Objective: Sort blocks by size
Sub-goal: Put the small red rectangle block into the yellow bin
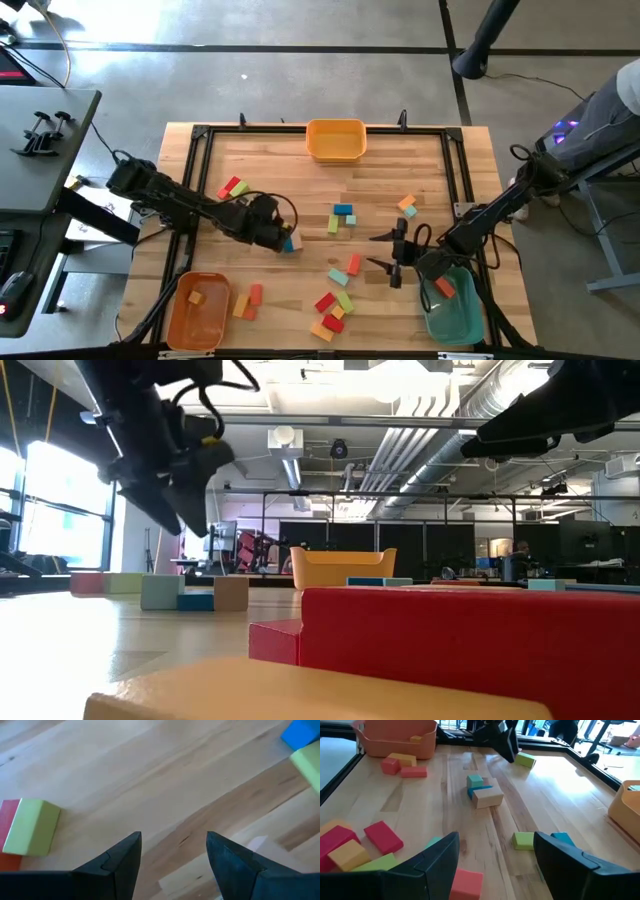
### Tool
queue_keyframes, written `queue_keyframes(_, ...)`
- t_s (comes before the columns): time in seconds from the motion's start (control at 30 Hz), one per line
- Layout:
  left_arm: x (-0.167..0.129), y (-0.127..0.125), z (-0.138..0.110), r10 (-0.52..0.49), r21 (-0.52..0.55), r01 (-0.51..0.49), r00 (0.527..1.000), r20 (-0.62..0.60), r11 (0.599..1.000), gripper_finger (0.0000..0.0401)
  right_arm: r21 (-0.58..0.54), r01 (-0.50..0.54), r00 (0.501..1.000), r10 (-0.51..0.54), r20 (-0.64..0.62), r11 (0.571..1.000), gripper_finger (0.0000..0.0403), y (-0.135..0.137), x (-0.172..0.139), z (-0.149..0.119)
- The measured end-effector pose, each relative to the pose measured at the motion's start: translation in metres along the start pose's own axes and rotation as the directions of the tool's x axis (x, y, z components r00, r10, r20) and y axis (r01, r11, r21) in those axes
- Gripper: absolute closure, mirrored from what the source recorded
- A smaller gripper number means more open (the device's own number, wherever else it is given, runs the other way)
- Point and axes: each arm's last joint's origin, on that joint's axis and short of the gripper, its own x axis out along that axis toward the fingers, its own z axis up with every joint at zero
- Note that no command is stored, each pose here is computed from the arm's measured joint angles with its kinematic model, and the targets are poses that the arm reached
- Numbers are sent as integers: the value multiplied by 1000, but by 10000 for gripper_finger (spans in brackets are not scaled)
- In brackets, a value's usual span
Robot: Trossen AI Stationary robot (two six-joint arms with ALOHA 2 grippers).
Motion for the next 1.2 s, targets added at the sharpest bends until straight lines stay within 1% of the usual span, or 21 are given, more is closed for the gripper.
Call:
queue_keyframes(0.13, 5, 4, -5, 21, 13, -21, 1000, -5, 1000, 190, 3, -1, 1000, 1, 0, 1000, 151, 0, 0, 0)
queue_keyframes(0.23, 7, 7, -7, 31, -1, -31, 999, -10, 1000, 190, 4, -1, 1000, 1, -1, 1000, 151, 0, 0, 0)
queue_keyframes(0.5, 7, 6, -7, 23, -8, -23, 1000, -8, 1000, 190, 4, -2, 1000, 2, -1, 1000, 151, 0, 0, 0)
queue_keyframes(0.6, 7, 4, -6, 8, -19, -8, 1000, -1, 1000, 190, 4, -4, 1000, 4, -1, 1000, 151, 0, 0, 0)
queue_keyframes(0.87, 7, -3, -4, -47, -4, 47, 999, 28, 999, 190, 4, -4, 1000, 4, -2, 1000, 151, 0, 0, 0)
queue_keyframes(1.0, 6, -6, -2, -69, -26, 71, 996, 57, 997, 190, 4, -4, 1000, 4, -2, 1000, 151, 0, 0, 0)
queue_keyframes(1.2, 6, -7, -1, -78, -20, 79, 994, 77, 997, 190, 4, -3, 1000, 3, -2, 1000, 151, 0, 0, 0)
